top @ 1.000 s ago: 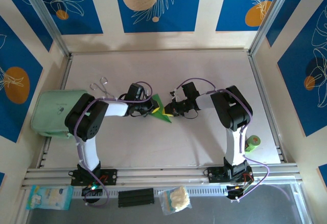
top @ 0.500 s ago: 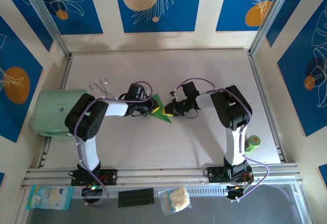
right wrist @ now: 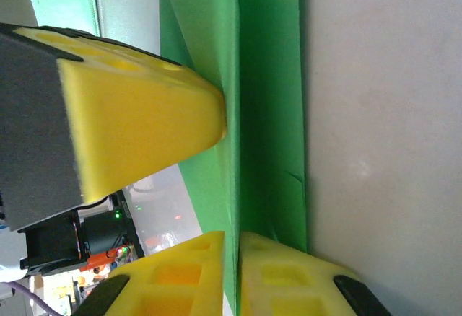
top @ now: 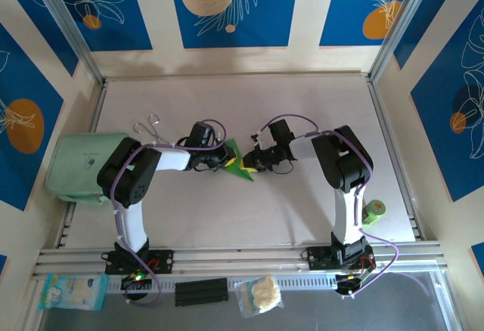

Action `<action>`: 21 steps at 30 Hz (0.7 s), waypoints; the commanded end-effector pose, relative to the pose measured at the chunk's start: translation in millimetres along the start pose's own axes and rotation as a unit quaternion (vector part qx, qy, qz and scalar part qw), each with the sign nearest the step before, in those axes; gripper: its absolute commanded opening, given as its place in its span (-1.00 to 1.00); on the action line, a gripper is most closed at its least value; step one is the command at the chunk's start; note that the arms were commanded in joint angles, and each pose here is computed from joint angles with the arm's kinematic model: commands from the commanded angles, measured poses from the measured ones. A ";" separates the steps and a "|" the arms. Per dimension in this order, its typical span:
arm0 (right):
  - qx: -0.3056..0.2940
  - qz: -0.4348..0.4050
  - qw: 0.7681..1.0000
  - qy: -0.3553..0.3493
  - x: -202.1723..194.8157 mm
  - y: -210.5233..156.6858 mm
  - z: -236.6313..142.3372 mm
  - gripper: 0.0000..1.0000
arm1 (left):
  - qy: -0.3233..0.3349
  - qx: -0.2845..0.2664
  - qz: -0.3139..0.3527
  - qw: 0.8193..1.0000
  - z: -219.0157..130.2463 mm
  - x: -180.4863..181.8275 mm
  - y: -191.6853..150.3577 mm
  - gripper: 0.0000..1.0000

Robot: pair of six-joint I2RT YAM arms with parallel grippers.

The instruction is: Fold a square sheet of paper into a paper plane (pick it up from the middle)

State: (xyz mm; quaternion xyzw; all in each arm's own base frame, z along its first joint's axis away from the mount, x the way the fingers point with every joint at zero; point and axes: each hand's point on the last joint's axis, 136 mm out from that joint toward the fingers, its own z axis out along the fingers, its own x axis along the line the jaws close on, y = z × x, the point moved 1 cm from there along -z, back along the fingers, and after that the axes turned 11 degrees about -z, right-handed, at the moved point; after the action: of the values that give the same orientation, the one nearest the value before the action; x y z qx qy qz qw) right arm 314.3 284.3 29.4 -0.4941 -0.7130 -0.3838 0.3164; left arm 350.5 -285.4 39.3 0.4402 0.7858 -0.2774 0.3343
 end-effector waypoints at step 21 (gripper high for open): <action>0.021 0.021 0.999 -0.019 5.9 -20.1 -15.4 -0.63 | 0.010 0.001 -0.007 1.000 1.9 2.6 4.9 -0.77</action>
State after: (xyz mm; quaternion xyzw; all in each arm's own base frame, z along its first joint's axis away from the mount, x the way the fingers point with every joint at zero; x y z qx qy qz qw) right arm 304.4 274.8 34.0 -0.5088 -0.7138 -0.3621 0.3170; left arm 350.4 -284.4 36.5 0.4388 0.7887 -0.2772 0.3294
